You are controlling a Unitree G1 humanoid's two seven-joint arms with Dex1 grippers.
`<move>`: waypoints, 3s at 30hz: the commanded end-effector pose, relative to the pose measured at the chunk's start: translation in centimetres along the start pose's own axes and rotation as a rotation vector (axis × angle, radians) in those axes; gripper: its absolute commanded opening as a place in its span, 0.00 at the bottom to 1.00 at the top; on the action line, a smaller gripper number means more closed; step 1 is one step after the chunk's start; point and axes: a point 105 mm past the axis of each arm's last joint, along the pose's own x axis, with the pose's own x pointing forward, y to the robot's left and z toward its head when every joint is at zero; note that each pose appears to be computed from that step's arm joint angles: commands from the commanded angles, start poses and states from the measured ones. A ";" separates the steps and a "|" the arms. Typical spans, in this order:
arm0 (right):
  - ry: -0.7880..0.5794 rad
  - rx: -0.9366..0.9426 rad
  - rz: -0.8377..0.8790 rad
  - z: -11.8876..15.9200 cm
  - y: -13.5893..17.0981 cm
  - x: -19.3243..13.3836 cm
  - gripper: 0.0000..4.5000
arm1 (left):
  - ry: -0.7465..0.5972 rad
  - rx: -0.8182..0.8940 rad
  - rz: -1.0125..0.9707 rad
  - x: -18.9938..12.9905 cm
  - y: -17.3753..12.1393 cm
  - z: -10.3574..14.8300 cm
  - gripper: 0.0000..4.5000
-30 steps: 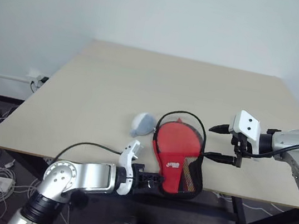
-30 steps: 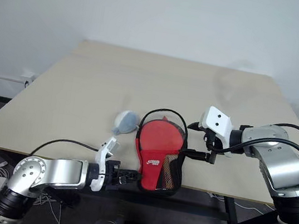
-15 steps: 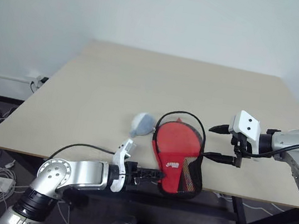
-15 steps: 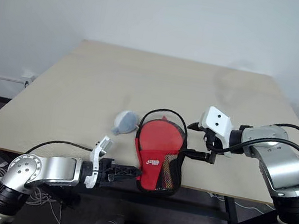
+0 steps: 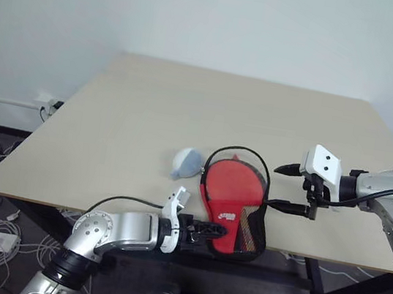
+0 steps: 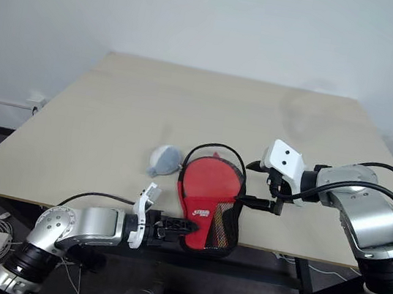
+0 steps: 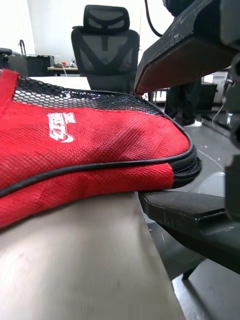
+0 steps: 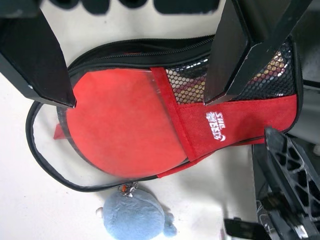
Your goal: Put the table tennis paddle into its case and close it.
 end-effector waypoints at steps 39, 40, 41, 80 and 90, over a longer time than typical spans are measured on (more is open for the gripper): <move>-0.039 -0.050 -0.014 1.6 0.1 0.2 0.98 | 0.180 0.165 -0.149 -2.2 -2.3 -3.3 0.01; -0.038 -0.051 -0.014 1.6 0.1 0.2 0.98 | 0.179 0.158 -0.149 -2.1 -2.2 -3.4 0.01; -0.038 -0.050 -0.014 1.5 0.1 0.2 0.98 | 0.179 0.151 -0.144 -2.1 -2.1 -3.4 0.01; -0.217 0.218 -0.115 3.5 -0.6 6.5 0.61 | -0.375 1.065 0.059 -11.7 -4.9 11.9 1.00; -0.265 0.375 -0.108 3.8 1.4 10.3 0.00 | -0.432 1.090 0.186 -11.7 0.3 14.1 1.00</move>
